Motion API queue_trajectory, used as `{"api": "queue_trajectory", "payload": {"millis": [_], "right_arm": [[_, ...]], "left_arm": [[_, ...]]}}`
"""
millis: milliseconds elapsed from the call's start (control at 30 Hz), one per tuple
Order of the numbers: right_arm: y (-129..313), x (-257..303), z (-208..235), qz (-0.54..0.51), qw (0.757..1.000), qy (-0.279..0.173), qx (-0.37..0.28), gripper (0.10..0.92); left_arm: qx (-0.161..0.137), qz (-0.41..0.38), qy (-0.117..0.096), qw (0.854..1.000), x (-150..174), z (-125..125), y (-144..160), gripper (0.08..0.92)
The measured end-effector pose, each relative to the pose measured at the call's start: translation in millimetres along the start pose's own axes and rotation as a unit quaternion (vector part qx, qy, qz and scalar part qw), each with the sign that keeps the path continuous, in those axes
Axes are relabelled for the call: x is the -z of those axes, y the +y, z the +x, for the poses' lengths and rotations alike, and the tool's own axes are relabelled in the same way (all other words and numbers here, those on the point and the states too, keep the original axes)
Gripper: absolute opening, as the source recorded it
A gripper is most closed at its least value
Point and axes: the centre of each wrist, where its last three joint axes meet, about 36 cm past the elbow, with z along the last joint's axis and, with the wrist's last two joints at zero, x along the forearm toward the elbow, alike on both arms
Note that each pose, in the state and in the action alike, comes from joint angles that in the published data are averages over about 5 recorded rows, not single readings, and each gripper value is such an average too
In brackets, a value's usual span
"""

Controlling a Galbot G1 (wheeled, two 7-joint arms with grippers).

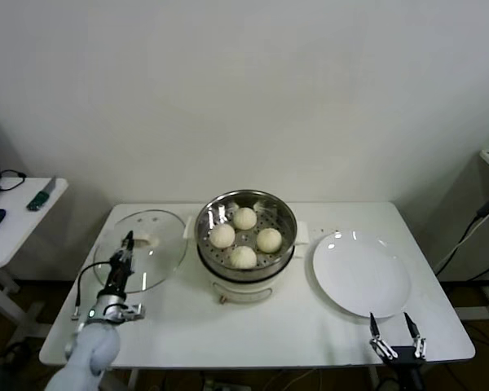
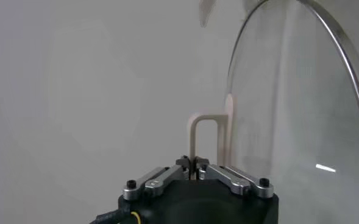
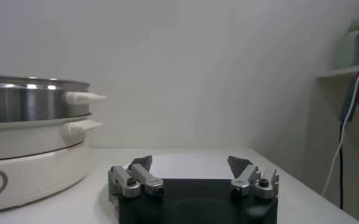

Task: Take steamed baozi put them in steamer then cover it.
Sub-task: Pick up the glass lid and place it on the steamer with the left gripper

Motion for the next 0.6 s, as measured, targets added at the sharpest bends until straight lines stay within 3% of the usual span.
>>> {"api": "queue_trajectory", "payload": {"millis": [133, 433, 600], "right_arm": [[-1.9, 3.5, -2.8, 0.005, 1.000, 0.000, -0.003, 0.823], [-4.8, 5.5, -3.5, 0.014, 1.000, 0.006, -0.007, 0.823], [-4.9, 6.2, -5.9, 0.018, 1.000, 0.008, -0.005, 0.823]], "left_arm": [[-0.008, -0.004, 0.009, 1.000, 0.8, -2.8, 26.5, 0.134], [-0.031, -0.006, 0.052, 0.998, 3.9, -13.1, 95.6, 0.134], [-0.036, 0.001, 0.060, 0.998, 18.2, -16.2, 128.4, 0.134]]}}
